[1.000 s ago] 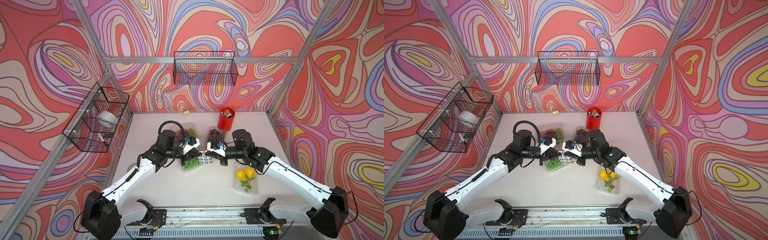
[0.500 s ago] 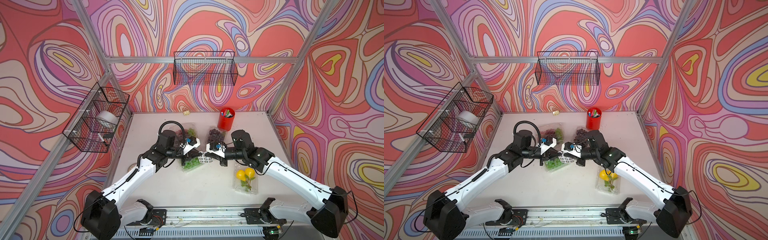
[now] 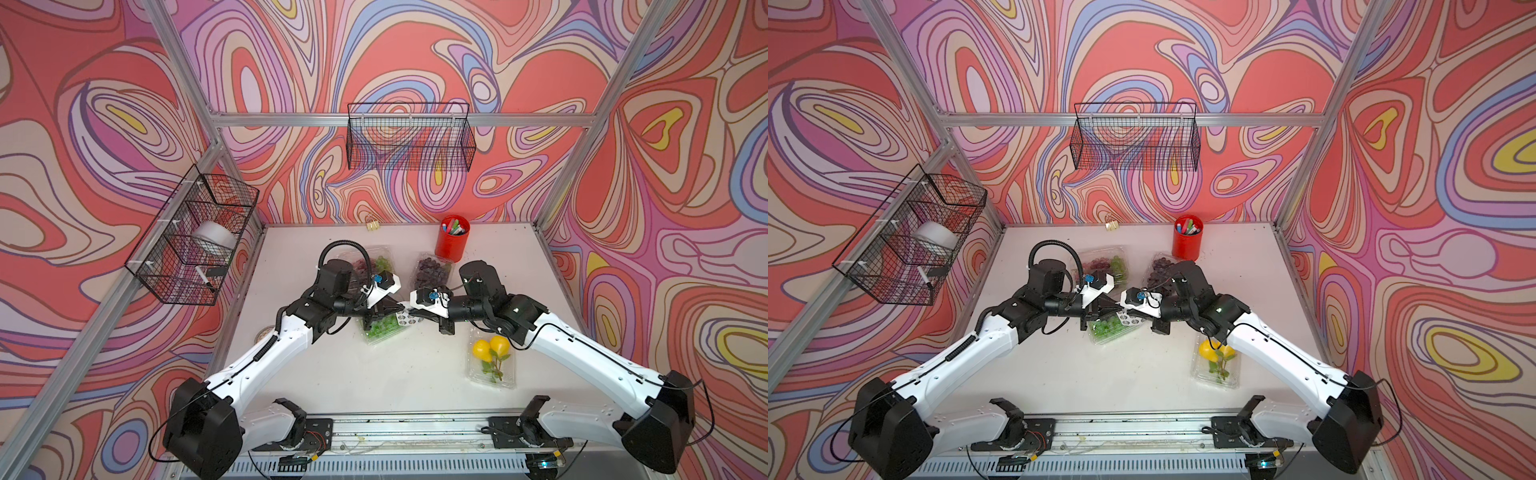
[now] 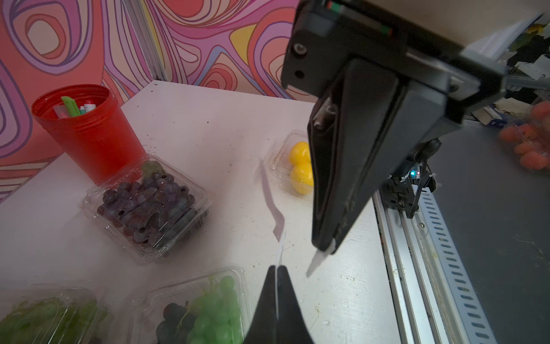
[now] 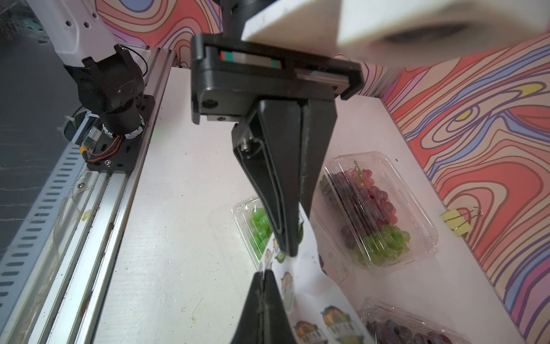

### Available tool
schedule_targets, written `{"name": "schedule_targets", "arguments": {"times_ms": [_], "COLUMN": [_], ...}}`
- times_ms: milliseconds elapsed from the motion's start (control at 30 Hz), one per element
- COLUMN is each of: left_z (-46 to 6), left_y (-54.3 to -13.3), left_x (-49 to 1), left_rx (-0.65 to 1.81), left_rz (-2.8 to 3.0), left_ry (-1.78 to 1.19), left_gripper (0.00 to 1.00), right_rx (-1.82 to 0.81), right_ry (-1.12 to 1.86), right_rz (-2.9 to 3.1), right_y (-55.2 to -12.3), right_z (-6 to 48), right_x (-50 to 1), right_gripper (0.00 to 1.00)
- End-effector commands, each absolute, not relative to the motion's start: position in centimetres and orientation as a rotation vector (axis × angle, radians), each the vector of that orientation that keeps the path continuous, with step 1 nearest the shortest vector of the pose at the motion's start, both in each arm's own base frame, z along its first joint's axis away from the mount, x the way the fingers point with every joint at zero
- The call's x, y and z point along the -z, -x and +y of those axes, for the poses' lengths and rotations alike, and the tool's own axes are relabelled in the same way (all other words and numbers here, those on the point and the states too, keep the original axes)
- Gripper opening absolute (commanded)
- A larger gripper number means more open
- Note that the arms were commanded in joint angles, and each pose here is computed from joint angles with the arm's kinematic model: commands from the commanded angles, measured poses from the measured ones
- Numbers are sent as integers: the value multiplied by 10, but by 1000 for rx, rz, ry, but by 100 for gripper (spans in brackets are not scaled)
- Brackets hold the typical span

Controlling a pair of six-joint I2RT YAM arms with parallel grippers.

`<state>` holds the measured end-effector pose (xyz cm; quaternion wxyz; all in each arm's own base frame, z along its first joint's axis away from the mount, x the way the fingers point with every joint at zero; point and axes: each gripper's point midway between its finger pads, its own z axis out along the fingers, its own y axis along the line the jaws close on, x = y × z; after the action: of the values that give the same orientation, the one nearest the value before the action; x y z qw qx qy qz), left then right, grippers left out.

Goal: Label fruit boxes
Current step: Tear off the label from the label sticker, then stick the label on the fruit box.

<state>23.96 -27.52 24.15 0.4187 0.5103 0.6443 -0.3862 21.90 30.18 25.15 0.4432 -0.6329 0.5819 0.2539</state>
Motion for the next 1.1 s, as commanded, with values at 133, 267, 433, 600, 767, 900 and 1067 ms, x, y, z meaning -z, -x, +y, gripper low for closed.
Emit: {"name": "schedule_targets", "arguments": {"times_ms": [133,267,433,600,767,900,1067], "left_z": [-275,-272,-258,-238,-224,-217,-217], "left_y": [-243,-252,-278,-302,-316,-325,-333], "left_x": [-244,-239,-226,-227,-229,-225,-224], "left_rx": [985,959,894,938,900,854,835], "left_rz": [1676,1753,1941,2035,2034,2054,2055], "left_ry": [-1240,-1185,-985,-763,-675,-638,-626], "left_gripper": [0,0,0,0,0,0,0], "right_rx": [-607,-653,-727,-824,-876,-884,-865], "right_ry": [1567,1509,1393,1203,930,722,434], "right_rz": [1426,1478,1688,1923,2148,2358,2605], "right_y": [-220,-219,-232,-264,-315,-351,-392], "right_z": [303,303,299,287,268,255,249], "right_x": [-259,-262,-257,-245,-230,-203,-155], "right_gripper": [0,0,0,0,0,0,0]}}
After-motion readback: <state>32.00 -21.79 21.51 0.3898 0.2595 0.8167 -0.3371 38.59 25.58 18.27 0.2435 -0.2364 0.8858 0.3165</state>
